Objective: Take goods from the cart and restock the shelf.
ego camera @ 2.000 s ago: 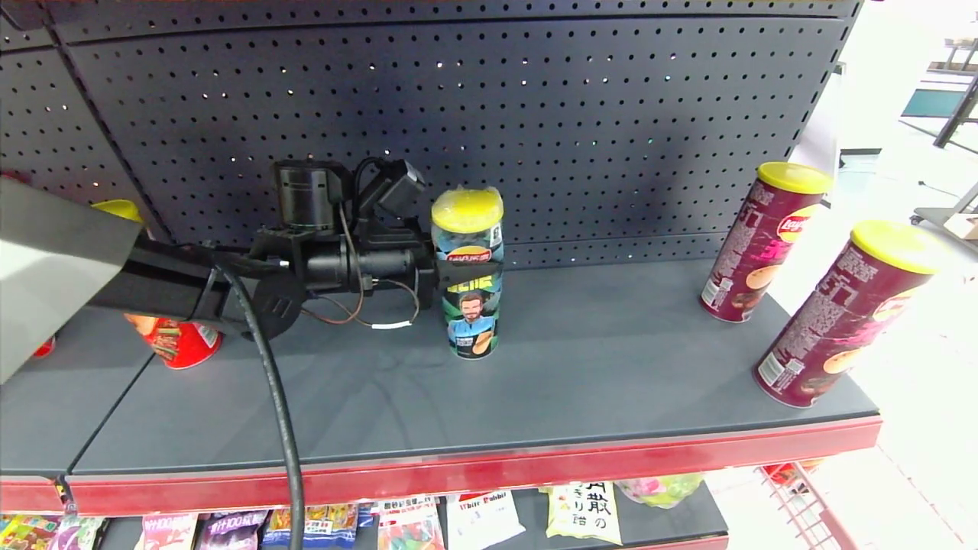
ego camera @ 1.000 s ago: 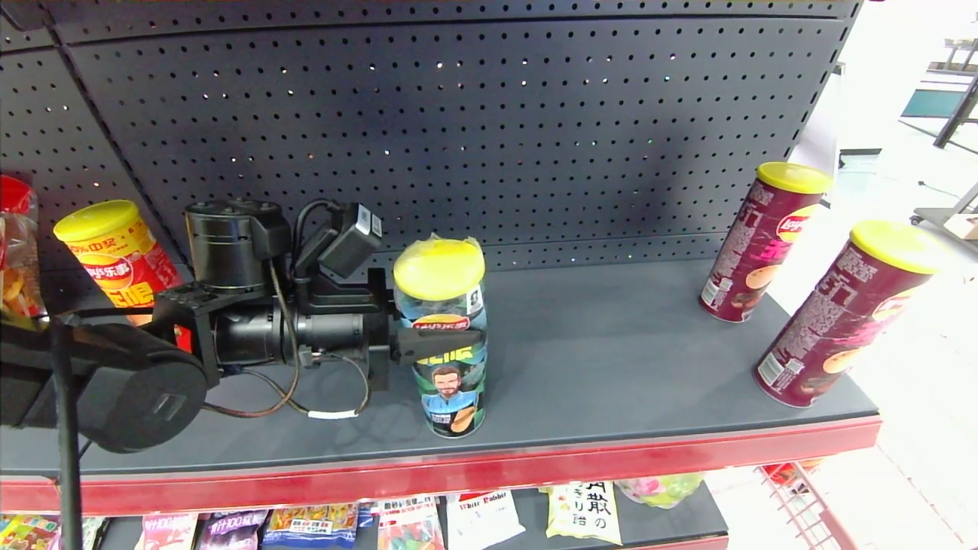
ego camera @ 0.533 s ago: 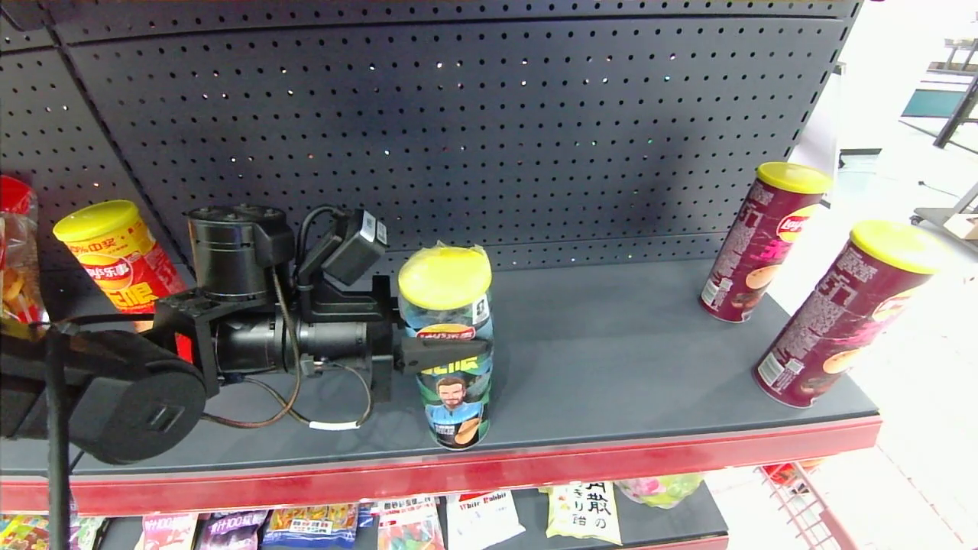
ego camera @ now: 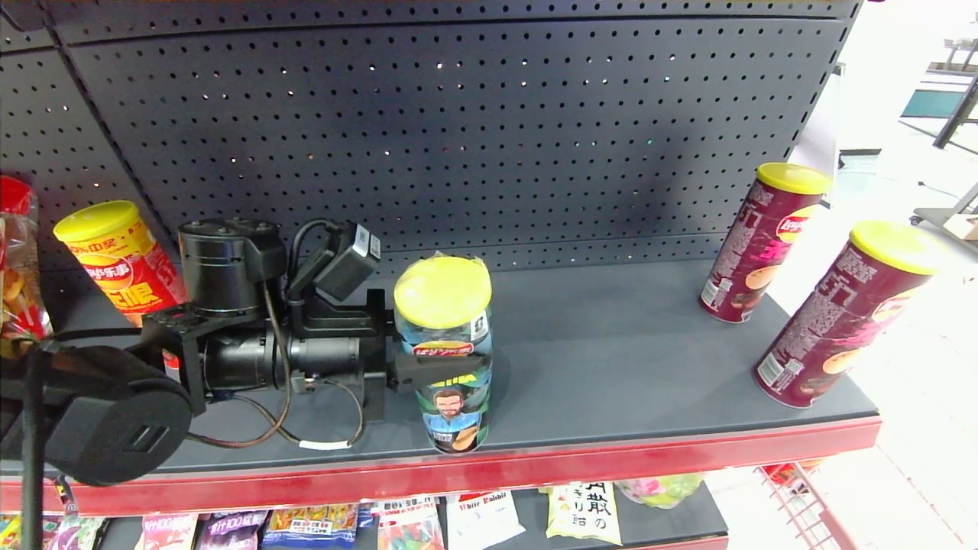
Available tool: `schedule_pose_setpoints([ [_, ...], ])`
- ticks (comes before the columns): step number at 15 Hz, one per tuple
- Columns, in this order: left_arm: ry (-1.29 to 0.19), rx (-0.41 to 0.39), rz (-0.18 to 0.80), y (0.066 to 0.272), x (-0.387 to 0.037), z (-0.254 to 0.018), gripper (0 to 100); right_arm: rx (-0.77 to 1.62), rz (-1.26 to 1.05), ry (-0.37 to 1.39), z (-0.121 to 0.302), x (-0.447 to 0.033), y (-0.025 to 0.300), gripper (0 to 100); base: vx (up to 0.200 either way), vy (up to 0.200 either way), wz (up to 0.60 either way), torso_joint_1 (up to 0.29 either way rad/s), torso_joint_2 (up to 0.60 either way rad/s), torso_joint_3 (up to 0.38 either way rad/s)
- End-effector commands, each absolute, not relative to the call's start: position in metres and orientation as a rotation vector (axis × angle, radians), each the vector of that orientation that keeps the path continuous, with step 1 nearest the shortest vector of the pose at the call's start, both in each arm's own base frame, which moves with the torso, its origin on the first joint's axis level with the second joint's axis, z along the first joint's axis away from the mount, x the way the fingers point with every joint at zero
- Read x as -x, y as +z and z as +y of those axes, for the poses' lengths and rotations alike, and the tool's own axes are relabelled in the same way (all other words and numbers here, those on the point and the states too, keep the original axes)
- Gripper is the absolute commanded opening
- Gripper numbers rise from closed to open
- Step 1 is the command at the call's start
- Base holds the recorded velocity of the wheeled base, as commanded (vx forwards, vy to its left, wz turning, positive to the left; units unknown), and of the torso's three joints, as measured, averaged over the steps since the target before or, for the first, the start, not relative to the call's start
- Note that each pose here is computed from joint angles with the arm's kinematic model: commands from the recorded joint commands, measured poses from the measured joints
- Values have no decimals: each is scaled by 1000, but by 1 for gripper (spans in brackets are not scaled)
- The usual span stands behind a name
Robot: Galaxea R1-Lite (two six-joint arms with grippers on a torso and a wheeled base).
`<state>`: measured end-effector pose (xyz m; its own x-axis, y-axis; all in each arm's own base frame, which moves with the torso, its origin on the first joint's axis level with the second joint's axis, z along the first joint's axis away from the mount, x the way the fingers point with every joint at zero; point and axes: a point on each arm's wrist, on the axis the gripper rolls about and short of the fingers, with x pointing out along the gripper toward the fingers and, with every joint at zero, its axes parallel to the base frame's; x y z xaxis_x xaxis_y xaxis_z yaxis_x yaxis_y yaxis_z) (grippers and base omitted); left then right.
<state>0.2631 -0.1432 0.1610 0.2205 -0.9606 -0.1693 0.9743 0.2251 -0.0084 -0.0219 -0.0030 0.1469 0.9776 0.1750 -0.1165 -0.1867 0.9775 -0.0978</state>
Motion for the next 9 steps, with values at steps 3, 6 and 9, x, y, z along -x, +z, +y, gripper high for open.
schedule_pose_setpoints([
  [3,-1335,-108,152,160,-264,-143,100,109,109,184,-3,22,146,0,0,0,0,0,0,0],
  [6,-1305,-109,160,158,-259,-134,100,111,126,201,-2,17,153,0,0,0,0,0,0,0],
  [9,-1235,-100,183,155,-245,-106,100,109,180,310,3,-5,187,0,0,0,0,0,0,0],
])
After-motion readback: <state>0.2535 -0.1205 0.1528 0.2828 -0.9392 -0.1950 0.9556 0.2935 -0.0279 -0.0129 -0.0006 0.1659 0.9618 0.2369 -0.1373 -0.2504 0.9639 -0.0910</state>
